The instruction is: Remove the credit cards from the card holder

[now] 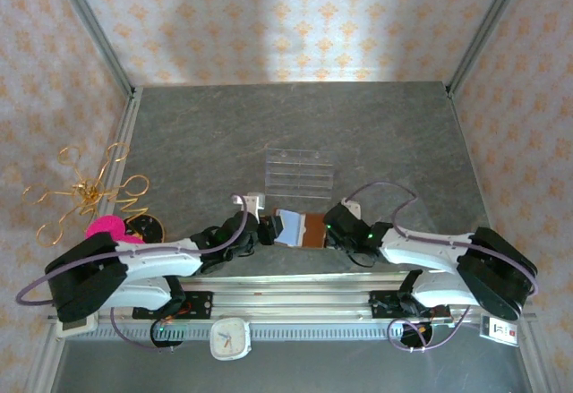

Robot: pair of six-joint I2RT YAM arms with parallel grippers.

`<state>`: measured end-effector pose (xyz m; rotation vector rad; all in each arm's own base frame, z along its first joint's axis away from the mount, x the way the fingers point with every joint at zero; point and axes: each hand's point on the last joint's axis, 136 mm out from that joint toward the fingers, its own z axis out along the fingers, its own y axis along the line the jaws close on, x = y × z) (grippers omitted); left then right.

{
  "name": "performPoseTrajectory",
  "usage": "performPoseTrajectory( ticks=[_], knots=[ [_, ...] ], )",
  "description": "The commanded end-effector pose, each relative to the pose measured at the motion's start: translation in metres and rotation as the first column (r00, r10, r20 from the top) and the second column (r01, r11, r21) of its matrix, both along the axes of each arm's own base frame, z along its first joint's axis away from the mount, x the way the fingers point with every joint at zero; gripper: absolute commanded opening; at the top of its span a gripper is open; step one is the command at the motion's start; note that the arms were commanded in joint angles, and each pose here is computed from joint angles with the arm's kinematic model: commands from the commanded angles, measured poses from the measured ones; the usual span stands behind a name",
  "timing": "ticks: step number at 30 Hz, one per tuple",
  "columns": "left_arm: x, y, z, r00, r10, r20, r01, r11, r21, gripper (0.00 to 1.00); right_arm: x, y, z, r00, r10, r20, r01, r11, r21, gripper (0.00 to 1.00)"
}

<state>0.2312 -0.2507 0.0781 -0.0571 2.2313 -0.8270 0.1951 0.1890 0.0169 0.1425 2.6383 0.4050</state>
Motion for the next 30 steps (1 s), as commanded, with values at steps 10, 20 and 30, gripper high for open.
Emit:
performPoseTrajectory(
  ticks=[10, 20, 30],
  knots=[
    [0.010, -0.023, -0.008, 0.998, -0.060, -0.006, 0.060, 0.998, 0.008, 0.19, 0.016, 0.003, 0.027, 0.994, 0.002, 0.106, -0.006, 0.999, 0.036, 0.42],
    [0.008, -0.034, -0.011, 0.995, -0.102, -0.014, 0.102, 0.995, 0.002, 0.18, 0.019, 0.007, 0.101, 0.965, 0.014, 0.263, -0.060, 0.984, 0.169, 0.41],
    [0.012, -0.012, -0.007, 1.000, -0.011, -0.015, 0.011, 1.000, -0.010, 0.23, 0.019, 0.091, 0.132, 0.946, 0.181, 0.270, -0.286, 0.859, 0.426, 0.10]
  ],
)
